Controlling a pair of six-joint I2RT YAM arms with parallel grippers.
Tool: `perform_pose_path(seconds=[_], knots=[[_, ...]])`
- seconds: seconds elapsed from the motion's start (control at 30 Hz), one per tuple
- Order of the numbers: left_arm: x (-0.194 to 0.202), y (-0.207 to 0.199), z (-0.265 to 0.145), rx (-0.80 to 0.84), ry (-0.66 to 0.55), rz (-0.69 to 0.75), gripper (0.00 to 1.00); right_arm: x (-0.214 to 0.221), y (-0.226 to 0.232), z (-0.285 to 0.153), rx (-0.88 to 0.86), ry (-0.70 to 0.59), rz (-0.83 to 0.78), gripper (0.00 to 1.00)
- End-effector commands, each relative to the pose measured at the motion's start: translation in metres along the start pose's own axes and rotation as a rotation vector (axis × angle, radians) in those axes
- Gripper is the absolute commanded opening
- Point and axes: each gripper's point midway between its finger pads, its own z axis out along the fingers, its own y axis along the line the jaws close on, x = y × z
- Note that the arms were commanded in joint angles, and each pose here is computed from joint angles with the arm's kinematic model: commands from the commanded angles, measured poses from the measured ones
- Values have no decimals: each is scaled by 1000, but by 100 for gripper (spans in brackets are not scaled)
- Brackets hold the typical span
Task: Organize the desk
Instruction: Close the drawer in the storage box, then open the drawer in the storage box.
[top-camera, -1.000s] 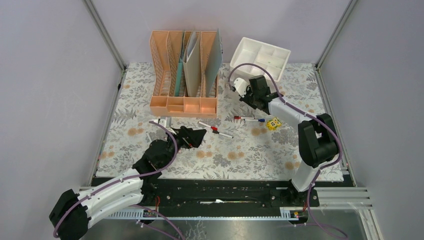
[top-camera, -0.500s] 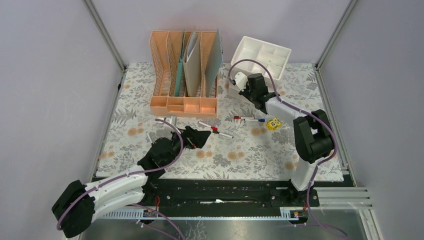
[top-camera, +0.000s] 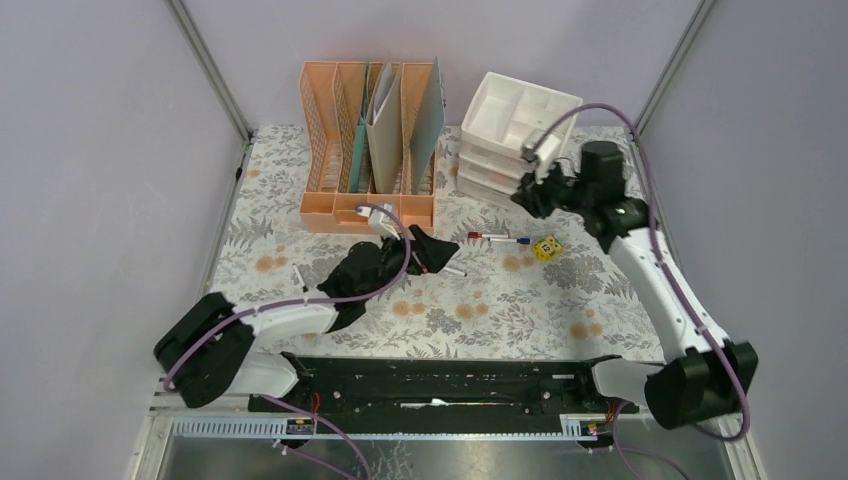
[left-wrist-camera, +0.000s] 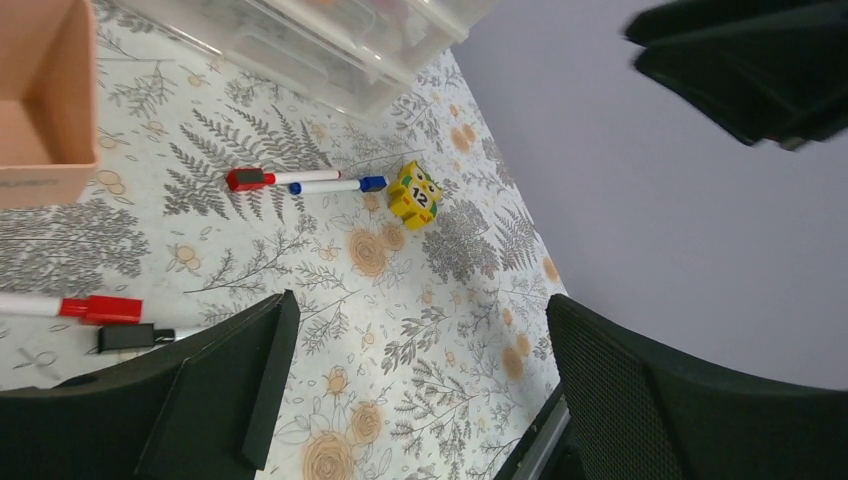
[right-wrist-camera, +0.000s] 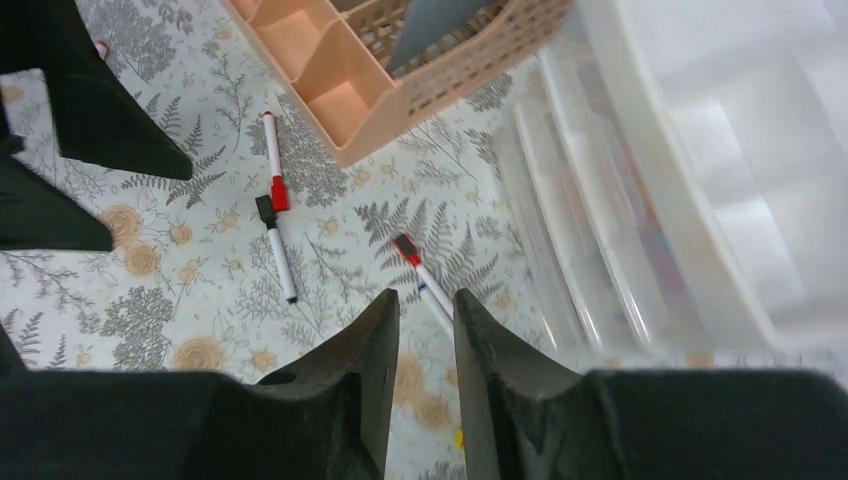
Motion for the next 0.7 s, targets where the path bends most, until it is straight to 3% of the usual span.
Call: perform_pose_path(seconds=[0.0,0.13,0.33,0.67], knots=[[-11,-32,27,113,-21,-57,99,7,8,-36,-110,-123,184,35],[-2,-45,56,134,15,-91,99,16,-15,-50,-71,-168,296,37],[14,-45,93,104,31,-152,98,21,-36,-59,-52,-212,442,49],[34,-21,171,17,-43,-312,83,24,-52,-72,24,-247,485,52]])
